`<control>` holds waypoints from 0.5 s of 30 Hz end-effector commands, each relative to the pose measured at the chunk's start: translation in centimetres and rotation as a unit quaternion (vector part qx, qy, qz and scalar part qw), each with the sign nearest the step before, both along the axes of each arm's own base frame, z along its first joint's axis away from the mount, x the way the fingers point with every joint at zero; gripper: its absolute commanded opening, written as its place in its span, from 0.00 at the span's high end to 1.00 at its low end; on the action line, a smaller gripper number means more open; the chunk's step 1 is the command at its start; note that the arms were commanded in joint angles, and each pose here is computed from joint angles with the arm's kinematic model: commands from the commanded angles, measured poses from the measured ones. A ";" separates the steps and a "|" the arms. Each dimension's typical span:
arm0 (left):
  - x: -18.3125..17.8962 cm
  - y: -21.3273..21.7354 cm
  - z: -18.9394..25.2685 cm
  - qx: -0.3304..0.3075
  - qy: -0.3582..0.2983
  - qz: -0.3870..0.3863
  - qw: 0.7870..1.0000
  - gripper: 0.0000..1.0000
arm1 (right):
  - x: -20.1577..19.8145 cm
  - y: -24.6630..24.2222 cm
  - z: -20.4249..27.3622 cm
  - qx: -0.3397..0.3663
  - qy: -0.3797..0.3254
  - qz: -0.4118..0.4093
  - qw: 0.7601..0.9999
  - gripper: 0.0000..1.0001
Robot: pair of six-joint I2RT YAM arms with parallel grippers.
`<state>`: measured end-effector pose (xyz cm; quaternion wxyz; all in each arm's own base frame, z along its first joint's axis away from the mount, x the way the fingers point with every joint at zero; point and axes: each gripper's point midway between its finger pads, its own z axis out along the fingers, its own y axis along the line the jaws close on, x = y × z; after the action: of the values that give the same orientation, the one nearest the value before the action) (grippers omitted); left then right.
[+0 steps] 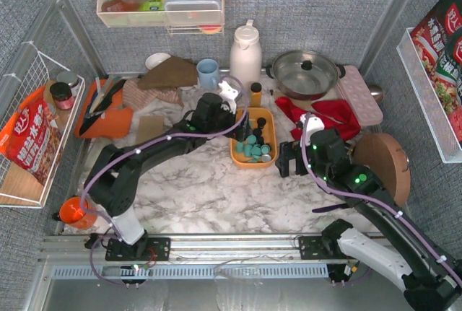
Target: Mix the coffee capsules in the storage basket
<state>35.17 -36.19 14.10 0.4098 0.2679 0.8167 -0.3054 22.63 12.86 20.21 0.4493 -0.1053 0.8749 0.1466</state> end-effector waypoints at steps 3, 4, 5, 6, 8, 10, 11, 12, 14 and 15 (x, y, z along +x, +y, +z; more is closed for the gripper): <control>0.0 2.0 3.6 -0.032 -0.081 0.034 0.996 0.01 | 2.5 -2.2 -0.4 -0.034 -0.045 -0.070 0.996 0.01; 0.0 2.6 3.9 -0.032 -0.092 0.044 0.994 0.01 | 3.0 -2.7 -0.7 -0.045 -0.053 -0.085 0.994 0.01; 0.0 3.3 4.2 -0.032 -0.104 0.056 0.993 0.01 | 3.5 -3.1 -1.0 -0.054 -0.060 -0.095 0.992 0.01; 0.1 4.1 4.4 -0.030 -0.114 0.072 0.990 0.01 | 3.9 -3.5 -1.3 -0.062 -0.068 -0.106 0.990 0.01; 0.3 5.6 4.6 -0.023 -0.138 0.100 0.985 0.01 | 4.7 -4.1 -2.2 -0.077 -0.079 -0.121 0.986 0.01; 0.2 7.1 5.0 -0.015 -0.169 0.118 0.979 0.01 | 5.8 -4.4 -2.3 -0.086 -0.107 -0.128 0.982 0.01; 0.2 7.9 5.1 -0.010 -0.185 0.128 0.974 0.01 | 6.3 -4.6 -2.6 -0.097 -0.121 -0.128 0.980 0.01; 0.1 8.7 5.2 -0.006 -0.200 0.139 0.970 0.01 | 6.8 -4.8 -2.8 -0.105 -0.133 -0.130 0.977 0.01; -0.1 10.4 5.3 0.007 -0.234 0.157 0.960 0.01 | 7.7 -5.4 -3.3 -0.116 -0.154 -0.137 0.972 0.01; -0.4 11.5 4.5 0.021 -0.247 0.163 0.955 0.01 | 8.1 -5.7 -3.6 -0.120 -0.160 -0.142 0.969 0.01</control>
<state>33.69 -27.80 16.93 0.5598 0.2210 0.7703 -0.2109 27.59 8.07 14.32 0.5070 -0.0668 0.8593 -0.0114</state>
